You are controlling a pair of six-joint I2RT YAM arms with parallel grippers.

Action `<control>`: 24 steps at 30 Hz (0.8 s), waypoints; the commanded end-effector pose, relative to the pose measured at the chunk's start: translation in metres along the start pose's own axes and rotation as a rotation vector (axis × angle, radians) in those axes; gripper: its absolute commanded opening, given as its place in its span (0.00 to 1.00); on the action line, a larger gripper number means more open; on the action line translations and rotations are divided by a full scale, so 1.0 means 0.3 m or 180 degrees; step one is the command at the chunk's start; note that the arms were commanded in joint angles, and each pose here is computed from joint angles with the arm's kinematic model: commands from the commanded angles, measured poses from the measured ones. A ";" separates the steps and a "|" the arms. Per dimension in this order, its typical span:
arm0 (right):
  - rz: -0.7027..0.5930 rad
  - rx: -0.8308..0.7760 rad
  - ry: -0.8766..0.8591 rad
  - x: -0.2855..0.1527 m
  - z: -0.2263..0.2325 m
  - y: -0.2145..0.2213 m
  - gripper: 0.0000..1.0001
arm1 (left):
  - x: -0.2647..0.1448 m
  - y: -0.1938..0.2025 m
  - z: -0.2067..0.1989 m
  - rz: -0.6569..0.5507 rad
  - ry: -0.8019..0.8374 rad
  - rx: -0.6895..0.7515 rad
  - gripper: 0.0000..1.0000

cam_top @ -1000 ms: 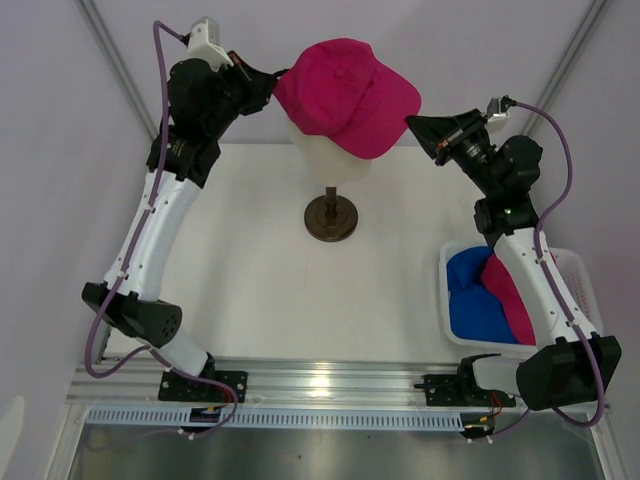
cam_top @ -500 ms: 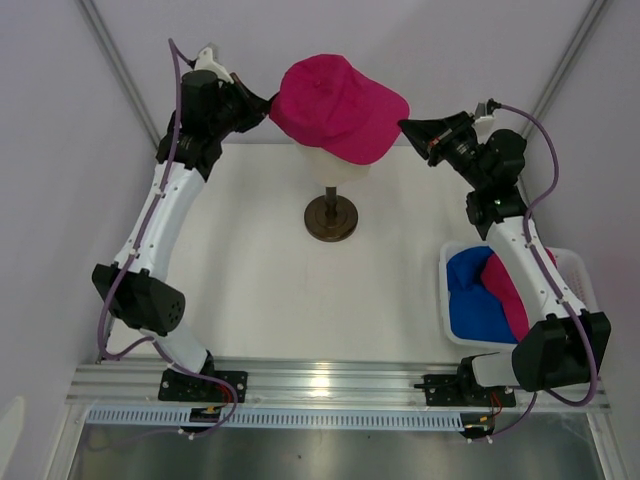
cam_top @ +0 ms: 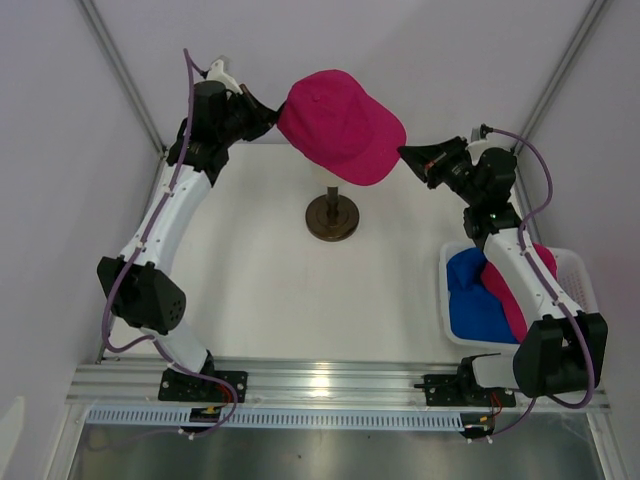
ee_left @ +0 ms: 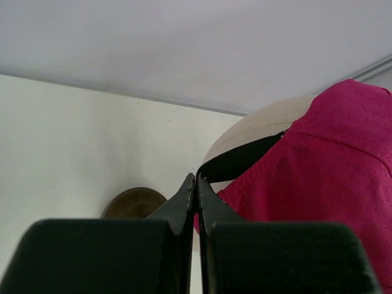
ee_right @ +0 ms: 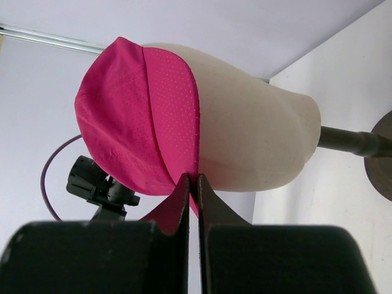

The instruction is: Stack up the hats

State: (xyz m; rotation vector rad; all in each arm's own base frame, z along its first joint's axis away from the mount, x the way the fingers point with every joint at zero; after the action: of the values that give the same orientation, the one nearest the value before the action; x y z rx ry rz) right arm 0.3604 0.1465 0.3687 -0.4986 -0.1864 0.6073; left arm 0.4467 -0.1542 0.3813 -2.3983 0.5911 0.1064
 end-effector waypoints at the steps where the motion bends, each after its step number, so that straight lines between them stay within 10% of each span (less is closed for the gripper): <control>1: 0.0005 0.0030 0.0284 -0.021 -0.089 0.018 0.00 | 0.016 0.011 0.054 0.0049 -0.0122 0.0012 0.01; 7: 0.0067 -0.0044 0.0267 -0.019 -0.113 0.028 0.02 | -0.005 0.001 0.037 0.0027 -0.0047 0.0126 0.01; 12: -0.0060 -0.0591 -0.0221 -0.020 -0.002 -0.013 0.58 | -0.034 -0.015 0.002 -0.0010 0.0048 0.0164 0.02; 16: -0.0046 -0.1023 -0.0471 -0.029 0.043 0.029 0.80 | -0.036 0.004 0.005 0.0059 0.0042 0.0099 0.02; 24: 0.0035 -0.1491 -0.0645 0.012 0.036 0.166 0.86 | -0.042 0.028 0.024 0.0086 0.0033 0.0087 0.02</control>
State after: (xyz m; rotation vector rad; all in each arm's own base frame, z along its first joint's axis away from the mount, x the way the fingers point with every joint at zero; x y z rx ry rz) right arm 0.3357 0.1825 0.3358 -0.7814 -0.3919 0.6921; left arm 0.4441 -0.1539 0.3702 -2.3795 0.6144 0.0936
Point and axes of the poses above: each gripper's point midway between its finger pads, its own x axis out along the fingers, its own z axis along the line the jaws close on, y = z × x, the point moved 5 cm from there along -x, back along the fingers, and after that the axes turned 15 degrees about -x, right-handed, at the moved point
